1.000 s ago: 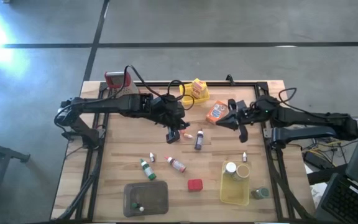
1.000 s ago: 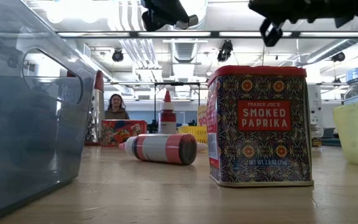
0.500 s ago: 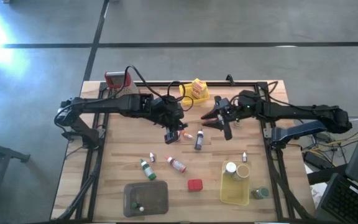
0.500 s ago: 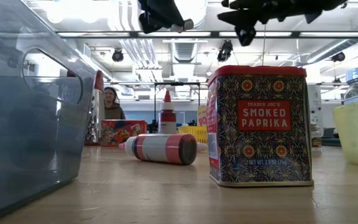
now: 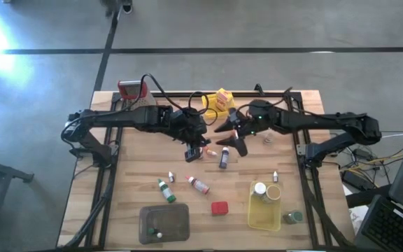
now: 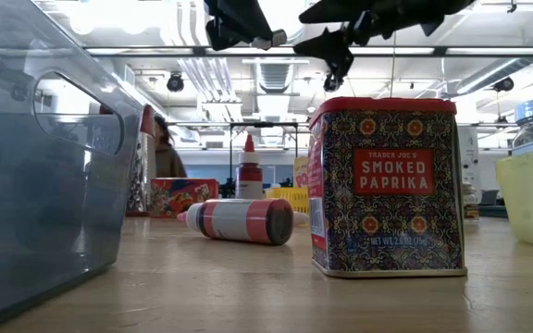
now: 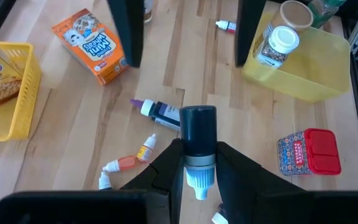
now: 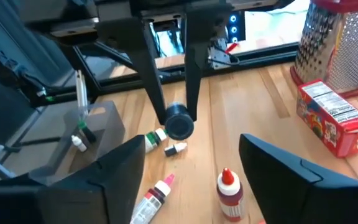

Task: Pick & Place Kitchen Items
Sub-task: Put the small violet food coloring bottle into the black bin

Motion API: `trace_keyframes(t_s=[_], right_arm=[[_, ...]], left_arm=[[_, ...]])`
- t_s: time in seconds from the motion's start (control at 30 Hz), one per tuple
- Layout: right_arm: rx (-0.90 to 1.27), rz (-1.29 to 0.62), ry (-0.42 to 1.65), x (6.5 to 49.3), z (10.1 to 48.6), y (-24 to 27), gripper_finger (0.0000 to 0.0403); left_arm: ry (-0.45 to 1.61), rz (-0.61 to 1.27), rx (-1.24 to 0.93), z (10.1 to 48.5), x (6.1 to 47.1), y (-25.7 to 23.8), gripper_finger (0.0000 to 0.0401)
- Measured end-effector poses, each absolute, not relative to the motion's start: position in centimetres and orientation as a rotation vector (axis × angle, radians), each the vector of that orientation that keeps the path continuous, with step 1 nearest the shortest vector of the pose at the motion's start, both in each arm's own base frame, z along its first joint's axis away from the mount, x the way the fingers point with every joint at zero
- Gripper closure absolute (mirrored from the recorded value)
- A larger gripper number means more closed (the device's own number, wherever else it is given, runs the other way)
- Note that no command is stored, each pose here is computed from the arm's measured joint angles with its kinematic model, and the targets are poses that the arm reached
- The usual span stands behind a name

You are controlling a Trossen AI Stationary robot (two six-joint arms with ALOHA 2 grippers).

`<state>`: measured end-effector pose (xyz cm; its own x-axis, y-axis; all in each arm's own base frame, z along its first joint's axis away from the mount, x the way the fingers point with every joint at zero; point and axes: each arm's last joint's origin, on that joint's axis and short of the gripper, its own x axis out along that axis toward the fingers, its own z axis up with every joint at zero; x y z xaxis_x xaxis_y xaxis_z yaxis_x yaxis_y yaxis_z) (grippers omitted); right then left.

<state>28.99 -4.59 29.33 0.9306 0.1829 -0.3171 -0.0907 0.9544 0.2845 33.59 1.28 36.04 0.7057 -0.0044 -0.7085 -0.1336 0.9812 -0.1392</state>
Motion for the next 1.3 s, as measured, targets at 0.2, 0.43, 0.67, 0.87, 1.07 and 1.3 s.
trace_keyframes(t_s=[0.2, 0.43, 0.67, 0.87, 1.07, 1.3], right_arm=[[0.271, 0.164, 0.382, 30.5, 29.4, -4.2, 0.0123], [0.241, 0.192, 0.383, 31.9, 29.6, -3.6, 0.0112], [0.229, 0.194, 0.374, 32.3, 29.9, -3.7, 0.0139], [0.23, 0.193, 0.38, 32.3, 29.7, -3.7, 0.0166], [0.226, 0.193, 0.381, 32.3, 29.7, -3.7, 0.0182], [0.223, 0.193, 0.389, 32.2, 29.6, -3.7, 0.0193]], left_arm=[[0.785, 0.073, -0.184, 36.0, 33.6, 1.3, 0.0316], [0.785, 0.073, -0.184, 36.0, 33.6, 1.3, 0.0316], [0.783, 0.072, -0.185, 36.1, 33.6, 1.3, 0.0316], [0.763, 0.068, -0.177, 36.3, 33.7, 1.3, 0.0316], [0.761, 0.067, -0.175, 36.4, 33.7, 1.3, 0.0316], [0.743, 0.061, -0.163, 37.0, 33.7, 1.3, 0.0316]])
